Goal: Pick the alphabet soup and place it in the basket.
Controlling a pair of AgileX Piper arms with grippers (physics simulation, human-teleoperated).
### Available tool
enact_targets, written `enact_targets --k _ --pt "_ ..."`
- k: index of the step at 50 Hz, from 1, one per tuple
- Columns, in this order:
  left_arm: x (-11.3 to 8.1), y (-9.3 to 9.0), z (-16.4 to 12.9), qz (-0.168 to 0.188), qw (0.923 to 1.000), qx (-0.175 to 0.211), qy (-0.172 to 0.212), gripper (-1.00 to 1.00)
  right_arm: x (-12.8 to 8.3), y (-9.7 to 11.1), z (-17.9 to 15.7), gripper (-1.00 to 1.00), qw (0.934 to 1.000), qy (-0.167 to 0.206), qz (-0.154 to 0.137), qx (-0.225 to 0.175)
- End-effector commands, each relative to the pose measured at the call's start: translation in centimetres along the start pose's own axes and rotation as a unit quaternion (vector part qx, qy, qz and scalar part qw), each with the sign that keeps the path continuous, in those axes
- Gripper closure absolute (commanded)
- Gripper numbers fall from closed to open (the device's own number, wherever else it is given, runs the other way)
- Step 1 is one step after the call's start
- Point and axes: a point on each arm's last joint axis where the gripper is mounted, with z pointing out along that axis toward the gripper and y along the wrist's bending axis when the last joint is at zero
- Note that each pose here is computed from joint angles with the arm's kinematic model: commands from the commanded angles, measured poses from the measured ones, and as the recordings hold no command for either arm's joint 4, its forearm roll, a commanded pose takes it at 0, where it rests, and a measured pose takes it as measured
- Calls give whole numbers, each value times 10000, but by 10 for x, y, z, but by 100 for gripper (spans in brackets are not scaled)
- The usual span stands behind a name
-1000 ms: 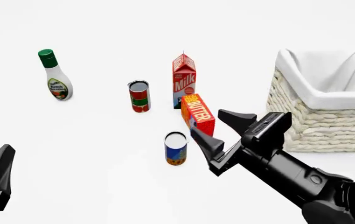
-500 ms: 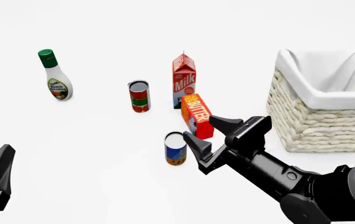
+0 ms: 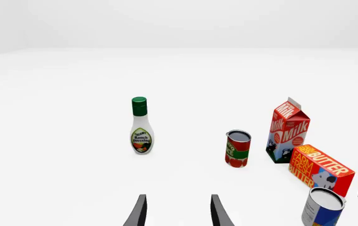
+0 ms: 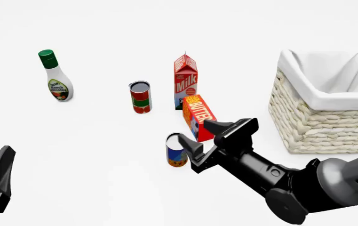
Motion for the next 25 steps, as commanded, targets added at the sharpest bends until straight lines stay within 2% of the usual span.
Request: enact_targets --k 1,25 --pt "0 0 0 0 10000 0 0 -100 8 1 13 -100 9999 104 34 -18" --pt "0 0 0 0 10000 0 0 -100 26 3 33 -100 9995 290 69 -44"
